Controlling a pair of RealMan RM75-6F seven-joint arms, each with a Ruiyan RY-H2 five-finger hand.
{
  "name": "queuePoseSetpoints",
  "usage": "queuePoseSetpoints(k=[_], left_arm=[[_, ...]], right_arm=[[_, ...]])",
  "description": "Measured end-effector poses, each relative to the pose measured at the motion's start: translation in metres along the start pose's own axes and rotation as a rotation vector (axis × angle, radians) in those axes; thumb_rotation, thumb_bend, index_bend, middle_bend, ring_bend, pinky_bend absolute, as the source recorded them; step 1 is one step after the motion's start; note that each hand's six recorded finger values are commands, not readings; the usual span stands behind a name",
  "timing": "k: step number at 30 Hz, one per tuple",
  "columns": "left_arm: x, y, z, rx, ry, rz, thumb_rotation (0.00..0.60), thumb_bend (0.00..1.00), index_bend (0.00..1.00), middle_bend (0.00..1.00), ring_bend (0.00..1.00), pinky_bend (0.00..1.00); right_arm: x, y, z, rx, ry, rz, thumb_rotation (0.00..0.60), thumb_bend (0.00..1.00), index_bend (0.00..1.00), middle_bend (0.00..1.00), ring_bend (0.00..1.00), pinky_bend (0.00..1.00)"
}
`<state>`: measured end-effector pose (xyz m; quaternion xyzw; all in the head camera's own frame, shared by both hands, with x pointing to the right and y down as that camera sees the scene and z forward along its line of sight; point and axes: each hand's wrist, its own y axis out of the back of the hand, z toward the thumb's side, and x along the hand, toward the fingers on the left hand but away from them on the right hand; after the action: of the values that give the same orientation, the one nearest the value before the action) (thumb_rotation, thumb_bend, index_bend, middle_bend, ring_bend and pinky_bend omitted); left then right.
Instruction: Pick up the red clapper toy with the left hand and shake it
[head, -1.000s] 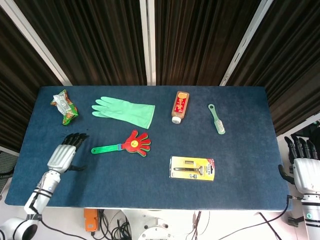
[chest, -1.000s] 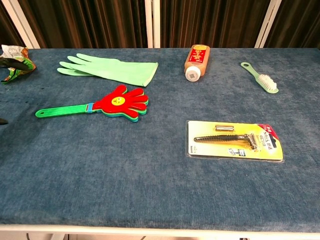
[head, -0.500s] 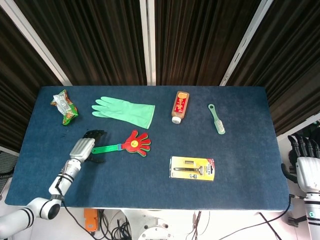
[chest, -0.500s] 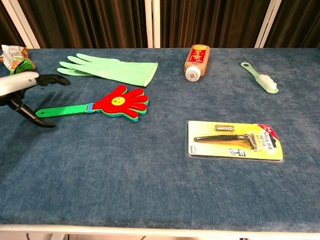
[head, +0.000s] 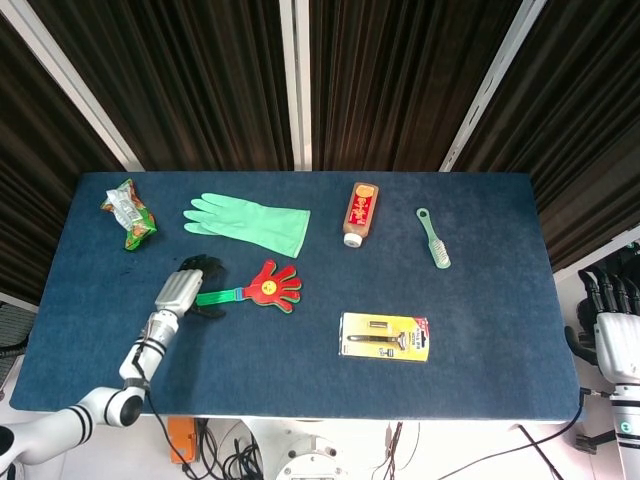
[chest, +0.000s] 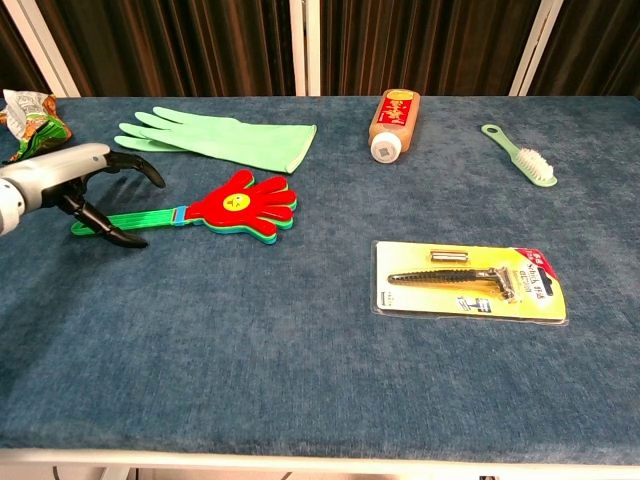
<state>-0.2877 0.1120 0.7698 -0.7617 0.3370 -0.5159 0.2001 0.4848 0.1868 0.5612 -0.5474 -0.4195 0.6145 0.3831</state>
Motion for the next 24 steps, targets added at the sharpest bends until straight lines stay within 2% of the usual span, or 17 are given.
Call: queuePoseSetpoints(k=[15, 24], left_arm=[[0.015, -0.008, 0.018, -0.021, 0.015, -0.025, 0.600, 0.13, 0.35, 0.14, 0.00, 0.00], [0.020, -0.009, 0.025, -0.033, 0.015, -0.031, 0.600, 0.25, 0.43, 0.15, 0.00, 0.00]], right_arm=[[-0.001, -0.001, -0.006, -0.008, -0.012, 0.009, 0.600, 0.27, 0.00, 0.00, 0.00, 0.00], [-0.001, -0.002, -0.011, -0.014, -0.022, 0.012, 0.600, 0.27, 0.00, 0.00, 0.00, 0.00]])
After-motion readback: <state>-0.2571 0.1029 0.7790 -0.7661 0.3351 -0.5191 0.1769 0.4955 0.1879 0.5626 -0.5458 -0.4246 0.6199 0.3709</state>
